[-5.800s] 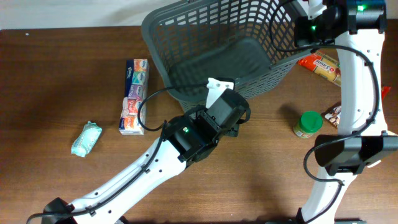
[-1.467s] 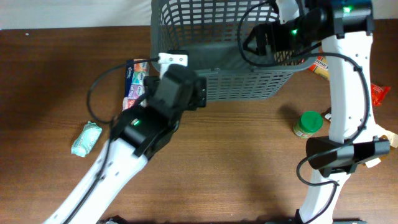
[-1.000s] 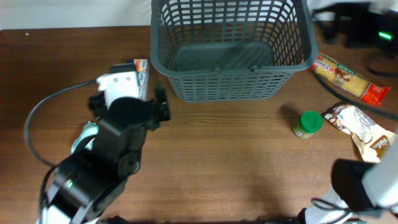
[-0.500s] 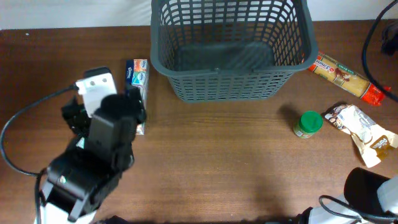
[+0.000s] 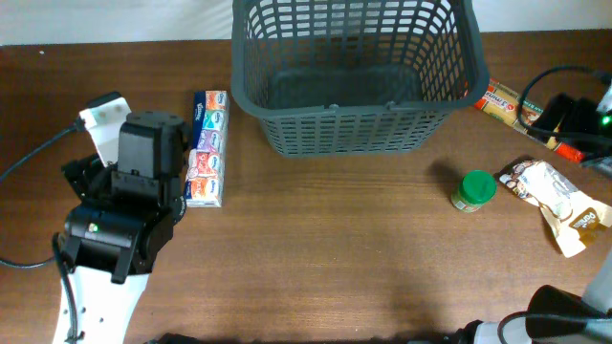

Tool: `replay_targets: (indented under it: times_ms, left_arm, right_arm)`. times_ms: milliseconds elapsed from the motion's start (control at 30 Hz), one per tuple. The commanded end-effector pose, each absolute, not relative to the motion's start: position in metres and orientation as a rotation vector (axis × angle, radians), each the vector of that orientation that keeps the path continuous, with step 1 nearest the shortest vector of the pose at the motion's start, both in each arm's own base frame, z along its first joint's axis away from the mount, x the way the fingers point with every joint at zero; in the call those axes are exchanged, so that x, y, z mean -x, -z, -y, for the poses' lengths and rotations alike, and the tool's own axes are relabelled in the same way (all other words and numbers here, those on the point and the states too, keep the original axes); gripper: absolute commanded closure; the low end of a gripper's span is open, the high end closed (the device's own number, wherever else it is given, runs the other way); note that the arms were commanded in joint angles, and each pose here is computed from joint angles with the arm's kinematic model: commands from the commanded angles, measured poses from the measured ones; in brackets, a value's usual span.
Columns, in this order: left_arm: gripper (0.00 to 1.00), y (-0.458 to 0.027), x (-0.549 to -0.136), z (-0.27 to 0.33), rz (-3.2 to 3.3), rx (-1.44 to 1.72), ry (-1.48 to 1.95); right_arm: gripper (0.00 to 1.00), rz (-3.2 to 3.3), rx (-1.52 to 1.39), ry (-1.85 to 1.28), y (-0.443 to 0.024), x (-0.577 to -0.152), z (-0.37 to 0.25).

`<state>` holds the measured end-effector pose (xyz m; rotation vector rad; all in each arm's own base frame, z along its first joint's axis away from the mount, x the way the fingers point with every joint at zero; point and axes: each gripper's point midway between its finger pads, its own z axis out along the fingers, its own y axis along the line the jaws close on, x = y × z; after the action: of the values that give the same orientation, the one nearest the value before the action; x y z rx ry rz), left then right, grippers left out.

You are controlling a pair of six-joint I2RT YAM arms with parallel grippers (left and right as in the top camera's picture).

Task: Pack container
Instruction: 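Release the basket, pull left gripper back, move right gripper to jar, then lower the right gripper over the green-lidded jar and grasp it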

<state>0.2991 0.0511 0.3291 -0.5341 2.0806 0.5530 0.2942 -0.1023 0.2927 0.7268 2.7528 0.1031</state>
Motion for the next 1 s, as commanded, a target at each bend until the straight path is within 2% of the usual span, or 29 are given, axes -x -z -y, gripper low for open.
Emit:
replay_targets:
  times_ms: [0,733,967]
  left_arm:
    - [0.0,-0.327,-0.301,-0.053,-2.09,0.548,-0.566]
    - [0.0,-0.322,-0.304,-0.052,-2.106,0.542,-0.578]
    - [0.01,-0.322,-0.304,-0.052,-2.106,0.542,-0.578]
  right_arm:
    - [0.01,-2.805,-0.765,-0.143,-0.277,-0.283,0.096]
    - [0.01,-2.954,-0.728,-0.17,-0.148,-0.289,0.099]
    - [0.01,-2.936,-0.639,-0.16,-0.132,-0.301,0.096]
